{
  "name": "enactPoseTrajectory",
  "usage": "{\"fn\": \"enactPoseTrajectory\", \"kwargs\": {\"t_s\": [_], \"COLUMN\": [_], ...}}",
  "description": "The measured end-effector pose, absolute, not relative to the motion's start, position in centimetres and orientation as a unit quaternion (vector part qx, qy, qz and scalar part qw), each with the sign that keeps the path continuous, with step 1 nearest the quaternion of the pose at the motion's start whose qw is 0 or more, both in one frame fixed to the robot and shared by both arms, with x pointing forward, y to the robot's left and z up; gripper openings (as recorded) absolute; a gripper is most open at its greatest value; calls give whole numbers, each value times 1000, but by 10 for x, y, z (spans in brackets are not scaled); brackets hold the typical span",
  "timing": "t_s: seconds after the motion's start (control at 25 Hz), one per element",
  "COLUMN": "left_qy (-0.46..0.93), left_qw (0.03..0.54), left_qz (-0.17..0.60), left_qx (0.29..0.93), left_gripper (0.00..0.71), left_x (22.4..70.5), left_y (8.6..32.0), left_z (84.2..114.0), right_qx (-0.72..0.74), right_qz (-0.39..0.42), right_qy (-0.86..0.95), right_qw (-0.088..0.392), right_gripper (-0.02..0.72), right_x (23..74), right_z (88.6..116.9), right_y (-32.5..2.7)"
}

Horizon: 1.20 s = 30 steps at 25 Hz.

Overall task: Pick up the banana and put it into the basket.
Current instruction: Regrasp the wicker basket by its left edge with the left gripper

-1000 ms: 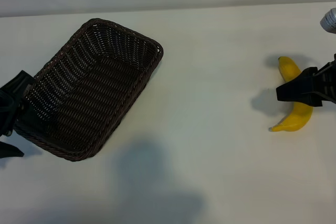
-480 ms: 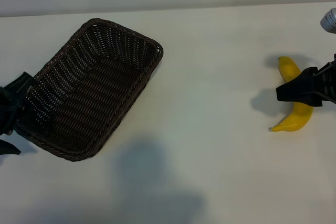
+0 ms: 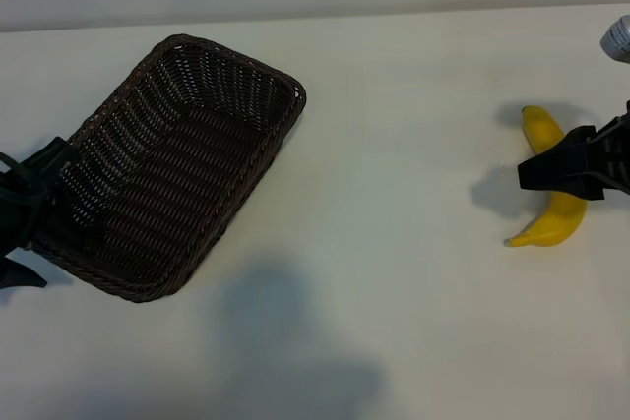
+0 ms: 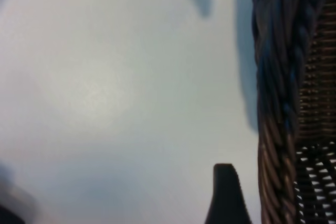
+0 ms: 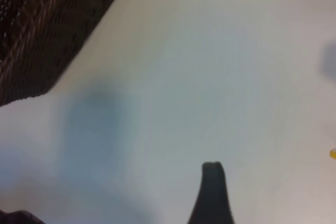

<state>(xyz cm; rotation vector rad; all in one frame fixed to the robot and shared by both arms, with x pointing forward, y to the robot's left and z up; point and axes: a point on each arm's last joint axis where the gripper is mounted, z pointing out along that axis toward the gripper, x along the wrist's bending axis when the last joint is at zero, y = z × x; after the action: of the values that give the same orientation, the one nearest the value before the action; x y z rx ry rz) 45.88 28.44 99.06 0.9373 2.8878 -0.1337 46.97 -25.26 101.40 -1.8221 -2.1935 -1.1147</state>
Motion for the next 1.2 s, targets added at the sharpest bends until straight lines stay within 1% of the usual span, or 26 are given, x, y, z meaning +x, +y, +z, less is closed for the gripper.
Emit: {"fn": "enactPoseTrajectory", "kwargs": {"t_s": [0.16,0.48,1.04,1.2], "left_qy": [950,951,953,953], "left_qw": [42,45,17,32], "left_qz": [-46,-43,-47,-40], "left_qx": [307,304,300,299], "left_gripper": [520,520,520,519], "left_x": [463,472,486,488], "left_y": [284,285,285,285], "left_z": [983,972,942,938], "right_qx": [-595,-595,-595,-595], "right_qz": [-364,-364,-364,-364], "right_qy": [-716,-716,-716,-716], "right_qw": [40,40,40,40], "right_gripper": [584,584,584,584], "right_x": [470,470,470,470], "right_z": [1014,1014,1014,1014], "right_y": [-253,-253,-253,-253]}}
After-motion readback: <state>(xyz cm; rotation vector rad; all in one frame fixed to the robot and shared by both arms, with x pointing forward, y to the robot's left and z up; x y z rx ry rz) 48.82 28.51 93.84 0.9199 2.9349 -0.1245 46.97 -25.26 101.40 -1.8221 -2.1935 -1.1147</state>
